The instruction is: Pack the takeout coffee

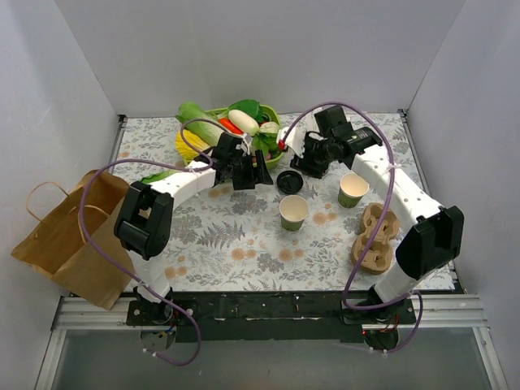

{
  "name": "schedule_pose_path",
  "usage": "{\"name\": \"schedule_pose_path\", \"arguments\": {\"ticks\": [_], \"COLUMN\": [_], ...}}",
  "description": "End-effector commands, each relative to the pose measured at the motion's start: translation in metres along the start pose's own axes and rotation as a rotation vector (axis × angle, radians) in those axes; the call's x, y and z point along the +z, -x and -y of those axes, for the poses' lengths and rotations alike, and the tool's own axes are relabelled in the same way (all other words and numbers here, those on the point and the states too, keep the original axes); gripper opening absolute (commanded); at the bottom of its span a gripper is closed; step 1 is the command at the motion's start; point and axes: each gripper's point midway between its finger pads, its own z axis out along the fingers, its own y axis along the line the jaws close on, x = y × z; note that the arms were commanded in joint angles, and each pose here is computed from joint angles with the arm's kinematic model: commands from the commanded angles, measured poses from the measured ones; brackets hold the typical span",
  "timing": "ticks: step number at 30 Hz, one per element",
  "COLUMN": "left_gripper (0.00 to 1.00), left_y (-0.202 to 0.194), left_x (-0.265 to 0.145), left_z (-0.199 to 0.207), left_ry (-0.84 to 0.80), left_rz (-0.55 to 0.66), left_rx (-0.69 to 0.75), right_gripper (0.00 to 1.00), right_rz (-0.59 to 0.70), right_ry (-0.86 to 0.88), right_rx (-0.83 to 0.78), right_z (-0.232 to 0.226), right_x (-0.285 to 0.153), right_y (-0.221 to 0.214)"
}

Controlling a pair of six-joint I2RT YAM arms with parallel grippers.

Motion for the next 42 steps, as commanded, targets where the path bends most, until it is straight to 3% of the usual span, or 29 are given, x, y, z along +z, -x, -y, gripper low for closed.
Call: {"name": "schedule_pose_path", "arguments": {"ticks": [1, 5, 10, 20, 28, 31, 35, 42], "left_gripper": [0.72, 0.74, 0.78, 0.82, 0.83, 0.83, 0.83, 0.84], "left_y": [0.016, 0.021, 0.015, 0.022, 0.026, 0.030, 0.037, 0.040], "left_x": [-0.010, -0.039, -0.082, -0.140, -0.157, -0.159, -0.160, -0.160], "left_z": [-0.003, -0.014, -0.012, 0.001, 0.019, 0.025, 0.029, 0.030], "left_ry": [0.047, 0.036, 0.019, 0.028, -0.030, -0.052, -0.060, -0.061], "left_rz": [0.053, 0.077, 0.120, 0.230, 0.259, 0.272, 0.288, 0.290], "left_rx": [-0.035, 0.017, 0.129, 0.283, 0.359, 0.367, 0.374, 0.375], "right_gripper": [0.58, 0.62, 0.66, 0.55, 0.50, 0.52, 0.60, 0.63], "right_rz": [0.020, -0.032, -0.021, -0.083, -0.016, 0.036, -0.010, -0.182], "right_ry": [0.357, 0.514, 0.513, 0.460, 0.536, 0.447, 0.280, 0.378], "right_rx": [-0.056, -0.149, -0.312, -0.289, -0.308, -0.327, -0.319, -0.268], "right_z": [-0.092, -0.155, -0.192, -0.184, -0.195, -0.179, -0.153, -0.173], "right_x": [-0.015, -0.016, -0.009, 0.030, -0.009, -0.015, 0.000, 0.038], "right_y": [-0.001, -0.021, -0.027, -0.023, -0.004, 0.012, 0.006, -0.038]}}
